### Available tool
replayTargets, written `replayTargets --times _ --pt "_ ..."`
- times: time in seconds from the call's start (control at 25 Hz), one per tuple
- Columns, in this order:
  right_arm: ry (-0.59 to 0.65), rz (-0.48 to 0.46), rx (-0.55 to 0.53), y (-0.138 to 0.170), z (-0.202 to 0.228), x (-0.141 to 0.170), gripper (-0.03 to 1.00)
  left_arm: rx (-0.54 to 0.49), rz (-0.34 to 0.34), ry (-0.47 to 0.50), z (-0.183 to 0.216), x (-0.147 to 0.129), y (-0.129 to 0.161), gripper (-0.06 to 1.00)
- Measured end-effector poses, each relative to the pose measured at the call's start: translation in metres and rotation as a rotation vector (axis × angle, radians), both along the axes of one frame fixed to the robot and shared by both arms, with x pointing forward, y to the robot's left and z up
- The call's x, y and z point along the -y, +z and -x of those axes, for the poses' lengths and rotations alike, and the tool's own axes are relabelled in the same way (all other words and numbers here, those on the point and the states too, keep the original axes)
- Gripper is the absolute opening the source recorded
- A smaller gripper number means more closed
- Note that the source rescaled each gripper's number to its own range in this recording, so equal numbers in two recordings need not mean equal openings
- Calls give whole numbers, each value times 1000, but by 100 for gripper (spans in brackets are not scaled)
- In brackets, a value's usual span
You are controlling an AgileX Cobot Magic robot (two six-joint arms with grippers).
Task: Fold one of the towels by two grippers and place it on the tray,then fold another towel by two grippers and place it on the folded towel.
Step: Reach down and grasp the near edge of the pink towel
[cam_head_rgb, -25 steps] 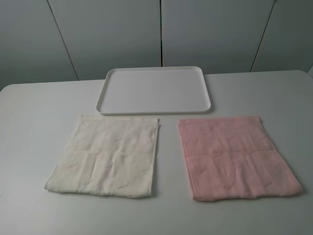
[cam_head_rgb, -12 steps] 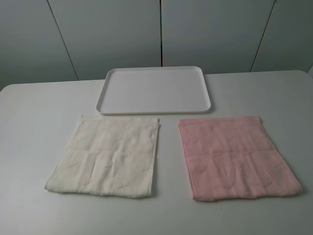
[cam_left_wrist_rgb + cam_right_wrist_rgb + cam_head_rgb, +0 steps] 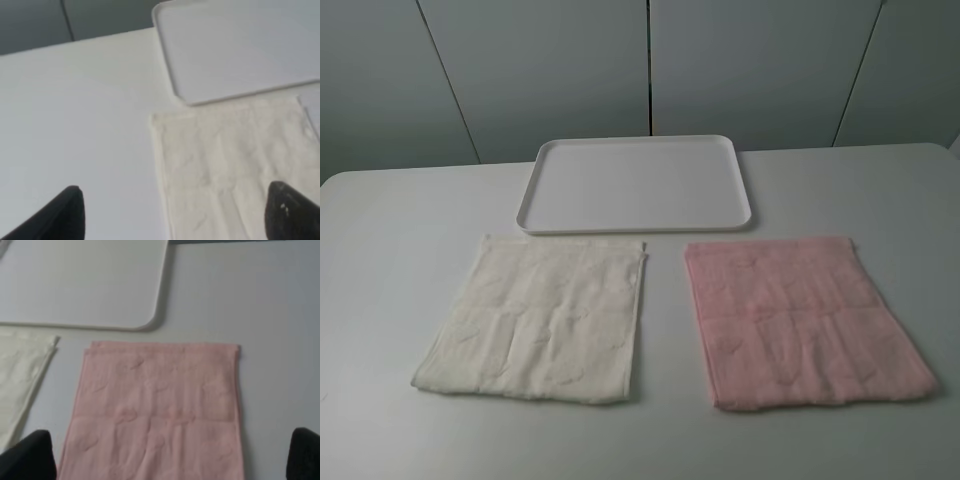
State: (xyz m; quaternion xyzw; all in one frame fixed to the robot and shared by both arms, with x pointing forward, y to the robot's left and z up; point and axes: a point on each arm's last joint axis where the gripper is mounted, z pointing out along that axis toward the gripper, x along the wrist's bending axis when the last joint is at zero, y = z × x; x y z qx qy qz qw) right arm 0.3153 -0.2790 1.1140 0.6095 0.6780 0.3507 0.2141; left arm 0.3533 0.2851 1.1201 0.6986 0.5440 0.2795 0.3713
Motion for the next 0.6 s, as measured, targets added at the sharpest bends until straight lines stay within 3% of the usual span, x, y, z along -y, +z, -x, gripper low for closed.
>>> replayTargets --times 0.16,0.36,0.6 --pt "97 -41 -49 12 -42 -9 100 0 11 -135 -52 6 13 93" --pt "176 -48 -165 -3 -81 -14 100 -13 -3 -276 -103 19 20 93" --pt "207 -31 -219 -14 -96 -15 100 -103 -81 -531 -142 80 3 93"
